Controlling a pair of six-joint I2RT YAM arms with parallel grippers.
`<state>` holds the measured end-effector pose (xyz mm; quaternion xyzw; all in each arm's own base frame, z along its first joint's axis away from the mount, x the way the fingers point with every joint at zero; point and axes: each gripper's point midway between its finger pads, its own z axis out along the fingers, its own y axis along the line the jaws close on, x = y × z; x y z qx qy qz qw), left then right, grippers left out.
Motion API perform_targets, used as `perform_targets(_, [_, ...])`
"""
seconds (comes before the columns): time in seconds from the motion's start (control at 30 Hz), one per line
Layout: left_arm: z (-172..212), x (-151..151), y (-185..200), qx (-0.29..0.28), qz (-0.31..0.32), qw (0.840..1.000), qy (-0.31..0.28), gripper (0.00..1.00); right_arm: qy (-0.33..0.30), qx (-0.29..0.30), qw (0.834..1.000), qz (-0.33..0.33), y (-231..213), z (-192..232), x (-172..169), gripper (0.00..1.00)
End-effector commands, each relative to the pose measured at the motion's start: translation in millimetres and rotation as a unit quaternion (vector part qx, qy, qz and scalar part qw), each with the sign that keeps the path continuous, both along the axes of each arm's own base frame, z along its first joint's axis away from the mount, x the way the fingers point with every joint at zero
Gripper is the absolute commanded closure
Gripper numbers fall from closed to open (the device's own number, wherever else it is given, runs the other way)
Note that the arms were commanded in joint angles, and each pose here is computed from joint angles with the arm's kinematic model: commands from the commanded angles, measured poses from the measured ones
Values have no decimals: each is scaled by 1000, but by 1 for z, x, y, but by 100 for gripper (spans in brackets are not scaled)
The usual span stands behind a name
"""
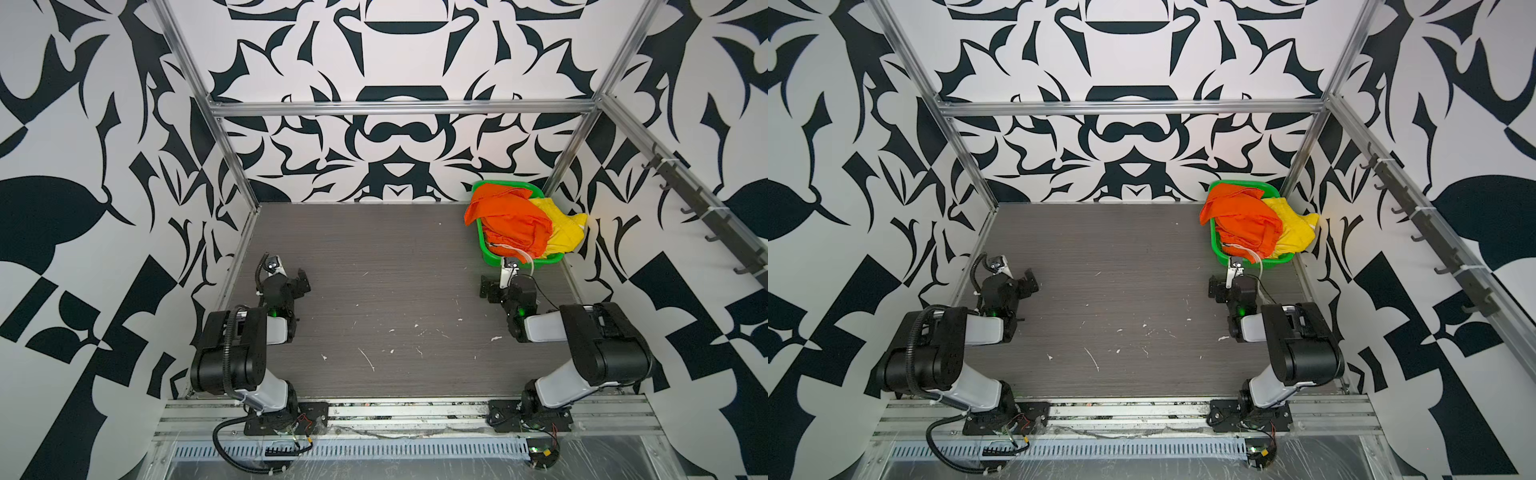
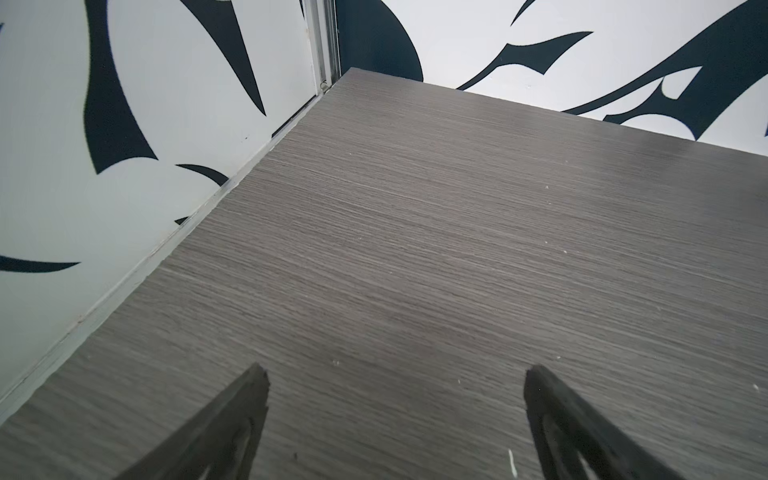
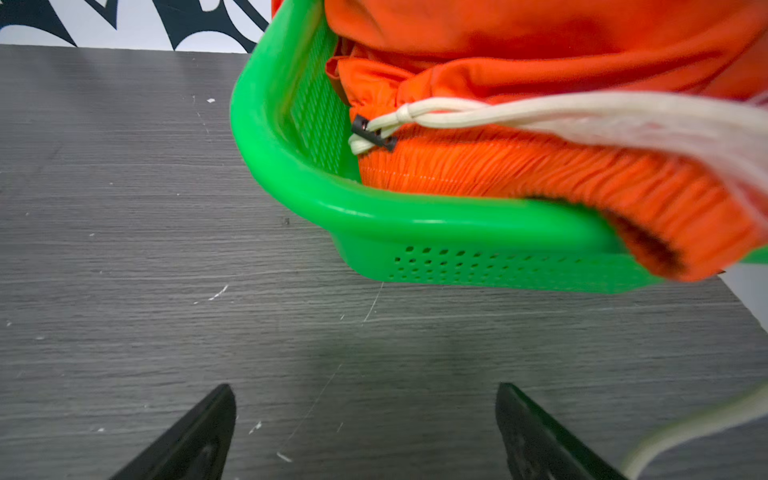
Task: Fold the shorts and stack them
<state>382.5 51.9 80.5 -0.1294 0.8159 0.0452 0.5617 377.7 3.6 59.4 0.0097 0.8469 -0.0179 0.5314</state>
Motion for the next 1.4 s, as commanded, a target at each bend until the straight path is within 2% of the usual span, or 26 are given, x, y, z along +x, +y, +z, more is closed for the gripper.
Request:
perform_targets(0.0, [9, 6, -1, 2, 0, 1000, -13, 1, -31, 2, 999, -8, -1, 19, 9, 0])
perform_targets(0.73, [9, 7, -1, 3, -4, 1000, -12, 0, -29, -1, 1000, -4, 0, 18, 9, 0])
perform_targets(0.87, [24, 5, -4, 3, -11, 999, -36, 8, -42, 0, 999, 5, 2, 26, 7, 0])
perform_targets(0.93, [36, 2, -9, 7, -16, 1000, -22, 9, -50, 3, 999, 12, 5, 38, 4, 0])
perform_targets(1.0, [55, -3, -17, -14, -29, 999, 2, 11, -40, 11, 999, 8, 4, 50, -3, 0])
perform_targets(1.13, [97, -25, -37, -69, -42, 997, 12, 14, 7, 64, 998, 2, 10, 77, -29, 0])
perform_targets(1.27, [115, -47, -72, -123, -90, 988, 32, 18, 43, 126, 991, 7, 21, 105, -59, 0])
perform_targets(1.37, [117, -53, -84, -167, -98, 980, 48, 18, 62, 127, 990, -3, 19, 128, -67, 0])
